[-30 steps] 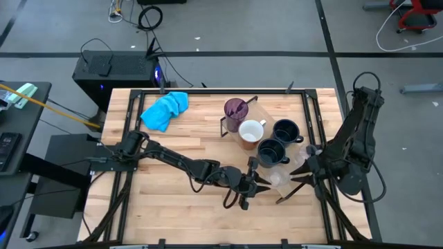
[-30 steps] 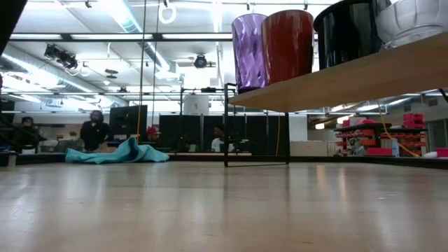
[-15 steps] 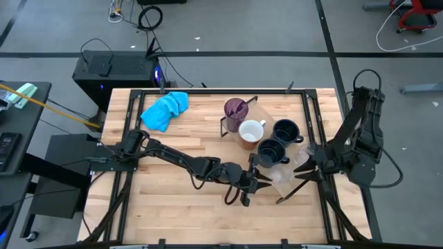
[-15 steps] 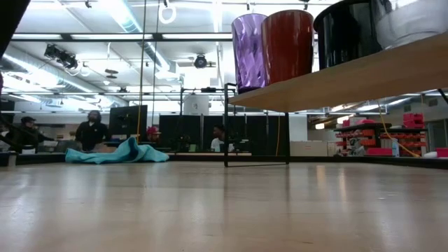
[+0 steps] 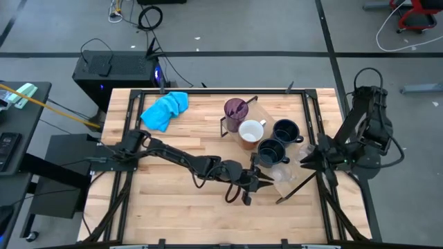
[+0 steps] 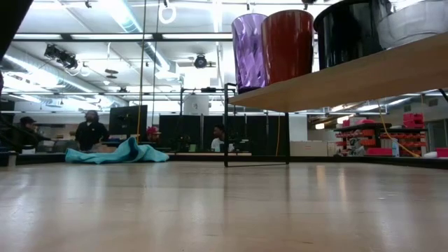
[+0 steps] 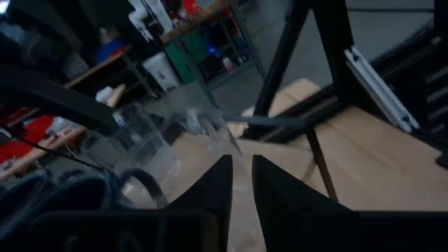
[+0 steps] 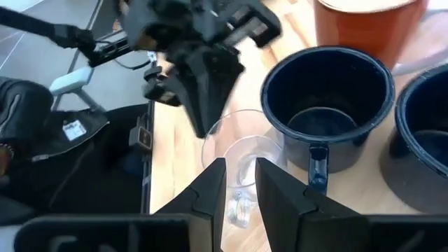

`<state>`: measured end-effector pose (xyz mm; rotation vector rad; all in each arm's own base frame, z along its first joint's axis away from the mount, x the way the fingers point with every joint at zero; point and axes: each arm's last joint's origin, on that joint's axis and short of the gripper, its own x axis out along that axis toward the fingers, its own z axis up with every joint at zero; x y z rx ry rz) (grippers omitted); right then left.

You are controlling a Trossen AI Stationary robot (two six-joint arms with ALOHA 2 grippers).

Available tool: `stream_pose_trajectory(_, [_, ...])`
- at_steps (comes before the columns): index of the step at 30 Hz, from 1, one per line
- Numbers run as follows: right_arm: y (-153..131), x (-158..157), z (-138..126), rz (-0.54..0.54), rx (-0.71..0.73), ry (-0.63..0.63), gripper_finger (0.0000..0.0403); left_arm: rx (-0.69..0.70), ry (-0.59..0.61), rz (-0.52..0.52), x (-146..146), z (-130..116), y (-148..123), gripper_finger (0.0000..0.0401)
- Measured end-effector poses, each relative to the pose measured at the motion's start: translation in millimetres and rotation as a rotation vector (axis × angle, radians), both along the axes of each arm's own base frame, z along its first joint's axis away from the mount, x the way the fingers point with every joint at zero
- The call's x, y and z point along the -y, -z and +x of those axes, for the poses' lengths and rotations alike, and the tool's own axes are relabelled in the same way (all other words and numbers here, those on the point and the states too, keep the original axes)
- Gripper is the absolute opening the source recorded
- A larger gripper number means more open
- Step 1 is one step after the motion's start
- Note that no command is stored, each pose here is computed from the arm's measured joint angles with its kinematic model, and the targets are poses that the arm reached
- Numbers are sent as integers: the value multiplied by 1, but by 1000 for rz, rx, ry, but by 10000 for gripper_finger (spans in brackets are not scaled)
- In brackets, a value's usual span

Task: Stack small to large cups/mugs on shelf
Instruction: Put the transparent mug on the shelf aligned with the other transparent mug

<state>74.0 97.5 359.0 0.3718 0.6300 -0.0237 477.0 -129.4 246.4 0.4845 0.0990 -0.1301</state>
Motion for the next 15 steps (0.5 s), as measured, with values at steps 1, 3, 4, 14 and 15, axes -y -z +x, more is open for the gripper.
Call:
stream_pose_trajectory(1, [-1, 0, 0, -5, 2, -12, 85, -4, 0, 2, 0, 1, 4, 62])
stream_pose_trajectory(3, [-2, 0, 0, -8, 2, -15, 85, 5, 2, -1, 2, 4, 11, 62])
stream_pose_trajectory(4, [-2, 0, 0, -8, 1, -15, 85, 10, 2, -2, 2, 5, 13, 62])
stream_pose_trajectory(14, [-2, 0, 0, 7, 0, -5, 85, 53, 2, -12, 3, 9, 20, 56])
stream_pose_trajectory(15, [-2, 0, 0, 14, -1, 0, 85, 33, -2, -6, 4, 9, 21, 55])
